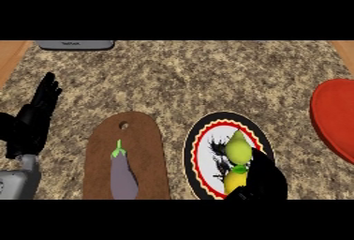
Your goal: Pick the lemon from the plate and place it in the bowl
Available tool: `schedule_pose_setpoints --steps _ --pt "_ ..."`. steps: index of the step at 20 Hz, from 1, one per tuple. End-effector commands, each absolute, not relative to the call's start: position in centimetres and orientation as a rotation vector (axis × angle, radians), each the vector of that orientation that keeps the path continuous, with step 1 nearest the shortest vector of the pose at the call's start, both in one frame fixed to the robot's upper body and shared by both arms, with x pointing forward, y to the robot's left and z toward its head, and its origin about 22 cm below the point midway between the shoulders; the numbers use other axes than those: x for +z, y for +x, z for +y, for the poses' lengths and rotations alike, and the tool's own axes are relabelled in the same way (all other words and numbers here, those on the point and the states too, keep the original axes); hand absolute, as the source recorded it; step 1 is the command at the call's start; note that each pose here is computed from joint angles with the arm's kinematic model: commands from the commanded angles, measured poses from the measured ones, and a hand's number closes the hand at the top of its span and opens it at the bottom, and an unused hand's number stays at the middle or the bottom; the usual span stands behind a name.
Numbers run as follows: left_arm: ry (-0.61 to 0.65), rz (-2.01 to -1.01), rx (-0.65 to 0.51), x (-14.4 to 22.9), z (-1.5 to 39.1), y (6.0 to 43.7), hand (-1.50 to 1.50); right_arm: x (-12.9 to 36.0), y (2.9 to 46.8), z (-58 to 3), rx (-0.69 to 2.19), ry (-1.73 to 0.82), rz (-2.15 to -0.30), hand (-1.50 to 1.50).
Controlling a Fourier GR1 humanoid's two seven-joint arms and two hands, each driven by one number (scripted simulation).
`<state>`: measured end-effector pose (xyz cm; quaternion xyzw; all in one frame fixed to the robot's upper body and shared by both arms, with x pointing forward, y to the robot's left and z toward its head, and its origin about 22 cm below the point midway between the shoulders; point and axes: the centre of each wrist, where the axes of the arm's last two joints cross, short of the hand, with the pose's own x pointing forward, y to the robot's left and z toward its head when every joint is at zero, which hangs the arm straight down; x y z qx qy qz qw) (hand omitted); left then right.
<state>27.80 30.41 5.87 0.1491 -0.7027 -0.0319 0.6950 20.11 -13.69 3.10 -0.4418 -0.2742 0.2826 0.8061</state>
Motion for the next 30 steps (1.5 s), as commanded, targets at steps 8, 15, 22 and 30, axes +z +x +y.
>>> schedule_pose_setpoints --steps 8,15,22,30 --pt "0.324 -1.579 -0.070 6.2 29.6 27.2 0.00 1.6 22.9 -13.6 0.543 -0.932 -0.515 1.50" --pt "0.325 -1.569 -0.066 6.2 31.4 27.2 0.00 0.2 20.0 -16.5 0.939 -0.863 -0.760 1.50" --pt "0.307 -1.554 -0.074 5.6 30.9 27.4 0.00 3.4 16.5 -17.0 1.632 -0.531 -1.199 1.50" --pt "0.362 -1.536 -0.028 4.4 32.2 25.8 0.00 11.9 15.9 -25.7 1.659 -0.657 -1.656 1.50"
